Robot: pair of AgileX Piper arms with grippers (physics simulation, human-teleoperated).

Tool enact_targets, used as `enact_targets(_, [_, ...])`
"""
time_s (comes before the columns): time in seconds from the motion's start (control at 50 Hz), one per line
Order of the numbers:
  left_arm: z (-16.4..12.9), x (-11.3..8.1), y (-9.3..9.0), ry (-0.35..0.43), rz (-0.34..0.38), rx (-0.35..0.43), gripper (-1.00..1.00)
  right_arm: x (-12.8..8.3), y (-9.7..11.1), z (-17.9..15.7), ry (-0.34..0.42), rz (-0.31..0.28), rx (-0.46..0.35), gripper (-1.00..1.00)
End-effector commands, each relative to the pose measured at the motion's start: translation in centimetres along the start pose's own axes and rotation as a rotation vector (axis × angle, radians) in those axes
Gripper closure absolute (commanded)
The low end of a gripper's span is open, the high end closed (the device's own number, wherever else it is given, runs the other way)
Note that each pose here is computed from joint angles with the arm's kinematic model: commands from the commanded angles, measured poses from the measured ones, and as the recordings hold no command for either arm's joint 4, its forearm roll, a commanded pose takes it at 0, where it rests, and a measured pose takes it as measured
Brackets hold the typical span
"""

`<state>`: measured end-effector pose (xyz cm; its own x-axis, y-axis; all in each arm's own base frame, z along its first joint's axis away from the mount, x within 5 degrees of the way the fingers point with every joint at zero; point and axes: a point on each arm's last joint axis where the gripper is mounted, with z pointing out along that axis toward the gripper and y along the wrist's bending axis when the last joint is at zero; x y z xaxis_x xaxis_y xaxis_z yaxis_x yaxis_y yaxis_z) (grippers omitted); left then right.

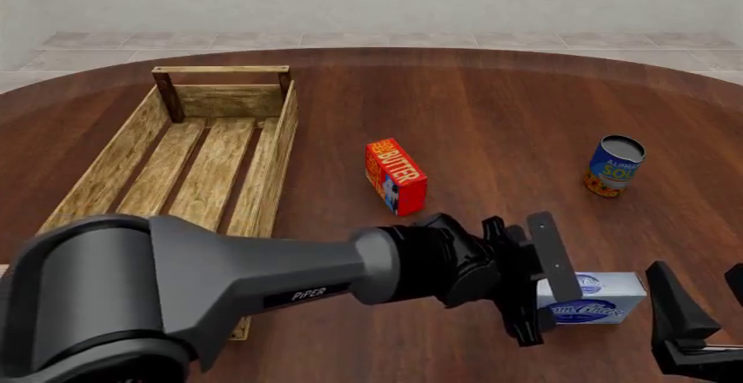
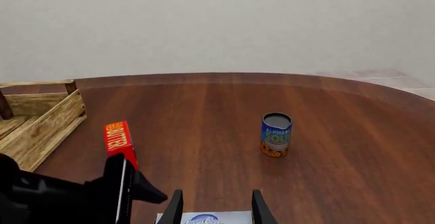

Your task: Pick up the cream cheese and put it in the tray.

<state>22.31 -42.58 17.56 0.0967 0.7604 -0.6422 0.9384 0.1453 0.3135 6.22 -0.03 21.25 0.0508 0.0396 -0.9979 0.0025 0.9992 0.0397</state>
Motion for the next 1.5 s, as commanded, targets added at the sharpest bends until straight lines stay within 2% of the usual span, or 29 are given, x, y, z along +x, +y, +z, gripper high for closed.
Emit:
enact_targets(0.02, [0.7, 0.3, -0.5, 0.015, 0.006, 0.013, -1.0, 0.0, 0.0, 0.0, 0.002, 0.002, 0.0, -1.0])
enact_targets(0.16, [0.9, 0.1, -0.3, 0.016, 0.009, 0.012, -1.0, 0.0, 0.0, 0.1, 0.003, 0.003, 0.0, -1.0])
enact_targets(0.54, [2.5, 1.4, -0.8, 0.047, 0.006, 0.025, -1.0, 0.0, 0.0, 0.2, 0.009, 0.01, 0.002, -1.0])
enact_targets(0.68, [2.7, 1.5, -0.4, 0.052, -0.001, 0.021, -1.0, 0.1, 0.0, 0.2, 0.012, 0.013, 0.002, -1.0])
enact_targets(0.96, [3.1, 1.7, -0.8, 0.063, -0.008, 0.03, -1.0, 0.1, 0.0, 0.3, 0.015, 0.016, 0.003, -1.0])
enact_targets(1.02, [2.9, 1.7, -0.3, 0.058, -0.017, 0.021, -1.0, 0.1, 0.0, 0.3, 0.014, 0.015, 0.003, -1.0])
enact_targets(1.04, [2.9, 1.6, -0.4, 0.056, -0.022, 0.022, 1.0, 0.1, 0.0, 0.3, 0.015, 0.014, 0.003, -1.0])
enact_targets(1.16, [2.3, 1.4, 0.1, 0.05, -0.015, 0.013, 1.0, 0.1, 0.0, 0.3, 0.016, 0.013, 0.002, -1.0])
enact_targets(1.22, [2.0, 1.3, 1.0, 0.042, -0.025, -0.003, 1.0, 0.1, 0.0, 0.3, 0.015, 0.012, 0.001, -1.0])
enact_targets(1.4, [1.2, 1.5, 0.3, 0.029, -0.016, -0.001, 1.0, 0.1, 0.0, 0.3, 0.014, 0.01, 0.001, -1.0])
enact_targets(1.46, [0.6, 1.4, 1.1, 0.01, -0.053, -0.021, 1.0, 0.1, 0.0, 0.3, 0.015, 0.008, 0.001, -1.0])
enact_targets(1.5, [0.2, 1.4, 1.0, 0.001, -0.044, -0.025, 1.0, 0.1, 0.0, 0.3, 0.015, 0.009, 0.001, -1.0])
